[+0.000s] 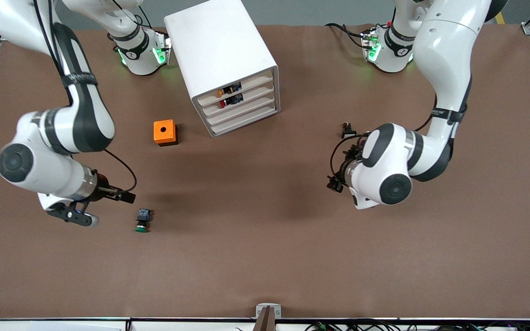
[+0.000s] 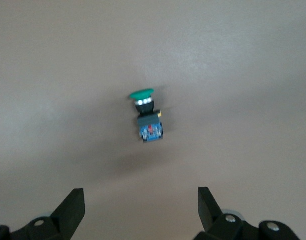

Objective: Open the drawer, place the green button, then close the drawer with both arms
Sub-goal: 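Lower the right gripper over the green button while the left gripper reaches the drawer, then grasp the green button with the right gripper while the left gripper pulls the drawer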

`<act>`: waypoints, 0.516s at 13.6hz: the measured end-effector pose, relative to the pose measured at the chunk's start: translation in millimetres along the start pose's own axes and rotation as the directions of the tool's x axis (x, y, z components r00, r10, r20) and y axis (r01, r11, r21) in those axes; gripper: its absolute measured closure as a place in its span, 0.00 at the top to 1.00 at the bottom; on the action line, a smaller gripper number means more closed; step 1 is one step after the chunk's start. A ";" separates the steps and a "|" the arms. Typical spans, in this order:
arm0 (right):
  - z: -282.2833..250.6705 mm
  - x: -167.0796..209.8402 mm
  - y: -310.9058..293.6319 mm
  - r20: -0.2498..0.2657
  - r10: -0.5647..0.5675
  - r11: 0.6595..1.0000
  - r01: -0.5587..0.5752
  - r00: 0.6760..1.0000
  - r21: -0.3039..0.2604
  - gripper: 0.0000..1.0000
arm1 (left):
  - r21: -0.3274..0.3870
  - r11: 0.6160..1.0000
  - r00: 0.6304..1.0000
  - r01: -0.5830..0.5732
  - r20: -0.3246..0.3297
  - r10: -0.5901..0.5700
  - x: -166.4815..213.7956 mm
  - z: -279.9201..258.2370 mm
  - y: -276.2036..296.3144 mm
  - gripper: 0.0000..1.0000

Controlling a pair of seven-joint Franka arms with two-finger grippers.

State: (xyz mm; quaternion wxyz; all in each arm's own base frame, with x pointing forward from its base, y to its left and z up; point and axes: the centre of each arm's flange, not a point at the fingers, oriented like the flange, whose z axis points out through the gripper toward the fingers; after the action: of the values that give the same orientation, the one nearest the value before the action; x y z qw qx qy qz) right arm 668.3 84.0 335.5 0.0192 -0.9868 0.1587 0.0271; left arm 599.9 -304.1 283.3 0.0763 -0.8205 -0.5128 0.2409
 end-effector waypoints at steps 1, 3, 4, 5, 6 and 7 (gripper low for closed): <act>20.9 6.6 0.3 -0.011 0.011 1.000 -0.011 1.000 0.000 1.00 | 0.008 0.999 0.999 0.048 0.020 -0.048 -9.7 6.5 1.9 1.00; 58.0 16.9 2.6 -0.036 0.025 1.000 -0.025 0.999 -0.011 1.00 | 0.033 0.990 0.985 0.136 0.103 -0.139 -24.4 17.8 5.6 1.00; 74.2 20.7 3.6 -0.049 0.033 0.999 -0.034 0.998 -0.017 1.00 | 0.058 0.979 0.968 0.194 0.153 -0.201 -30.4 25.3 8.3 1.00; 88.1 23.8 3.9 -0.066 0.042 0.999 -0.043 0.997 -0.023 1.00 | 0.091 0.960 0.938 0.263 0.208 -0.277 -35.8 33.6 12.1 1.00; 99.9 25.6 4.0 -0.077 0.048 0.998 -0.050 0.996 -0.027 1.00 | 0.124 0.937 0.902 0.327 0.253 -0.349 -39.6 42.4 16.8 1.00; 109.7 26.1 4.4 -0.076 0.053 0.998 -0.055 0.996 -0.029 1.00 | 0.156 0.914 0.872 0.375 0.276 -0.405 -42.9 51.6 20.7 1.00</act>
State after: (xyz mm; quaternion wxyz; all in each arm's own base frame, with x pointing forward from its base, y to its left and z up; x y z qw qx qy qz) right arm 686.5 76.8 224.4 -0.0028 -0.9826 0.1854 -0.0073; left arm 576.7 -357.6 244.2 0.0840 -0.6486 -0.6610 0.3679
